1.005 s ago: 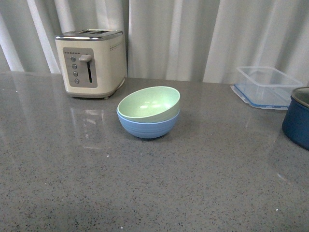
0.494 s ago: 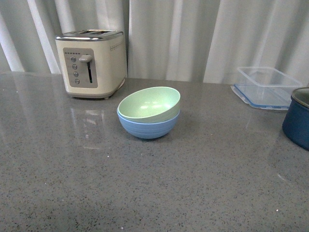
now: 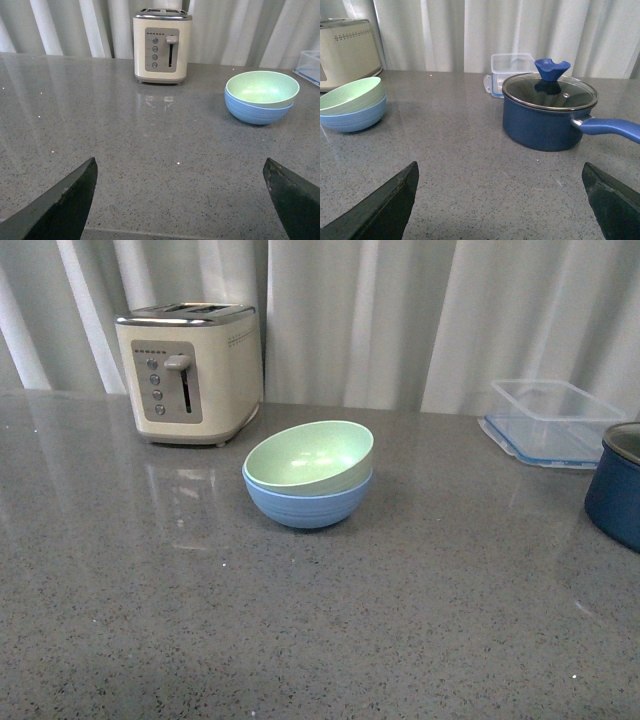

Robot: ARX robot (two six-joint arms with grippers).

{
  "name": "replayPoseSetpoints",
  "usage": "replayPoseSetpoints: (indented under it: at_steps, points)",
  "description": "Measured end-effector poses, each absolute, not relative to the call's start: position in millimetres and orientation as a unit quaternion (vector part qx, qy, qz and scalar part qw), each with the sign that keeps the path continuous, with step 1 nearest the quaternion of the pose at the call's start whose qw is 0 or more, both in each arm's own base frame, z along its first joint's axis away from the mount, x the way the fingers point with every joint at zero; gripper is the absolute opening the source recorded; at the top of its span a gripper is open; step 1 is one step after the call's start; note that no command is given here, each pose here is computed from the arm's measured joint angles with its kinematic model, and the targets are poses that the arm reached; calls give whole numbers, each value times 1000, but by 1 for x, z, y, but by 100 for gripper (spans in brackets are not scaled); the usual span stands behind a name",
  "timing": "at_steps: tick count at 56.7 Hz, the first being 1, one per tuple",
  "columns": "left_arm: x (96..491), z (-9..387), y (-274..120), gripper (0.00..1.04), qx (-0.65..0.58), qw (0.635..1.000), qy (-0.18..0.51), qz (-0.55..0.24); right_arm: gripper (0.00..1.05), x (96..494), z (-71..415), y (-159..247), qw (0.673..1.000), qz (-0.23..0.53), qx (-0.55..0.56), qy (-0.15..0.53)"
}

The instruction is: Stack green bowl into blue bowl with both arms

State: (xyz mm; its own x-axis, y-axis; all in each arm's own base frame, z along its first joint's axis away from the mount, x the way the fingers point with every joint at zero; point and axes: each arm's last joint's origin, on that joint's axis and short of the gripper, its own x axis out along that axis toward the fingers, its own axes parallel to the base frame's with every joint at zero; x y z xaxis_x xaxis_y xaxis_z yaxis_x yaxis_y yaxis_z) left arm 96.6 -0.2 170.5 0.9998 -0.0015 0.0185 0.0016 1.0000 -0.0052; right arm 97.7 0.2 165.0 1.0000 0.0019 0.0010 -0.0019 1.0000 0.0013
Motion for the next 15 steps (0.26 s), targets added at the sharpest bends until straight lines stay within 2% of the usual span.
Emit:
replayPoseSetpoints:
  at_steps: [15]
  points:
    - [97,171,0,98,-3,1000,-9,-1,95,98,165,0,1000,1,1,0]
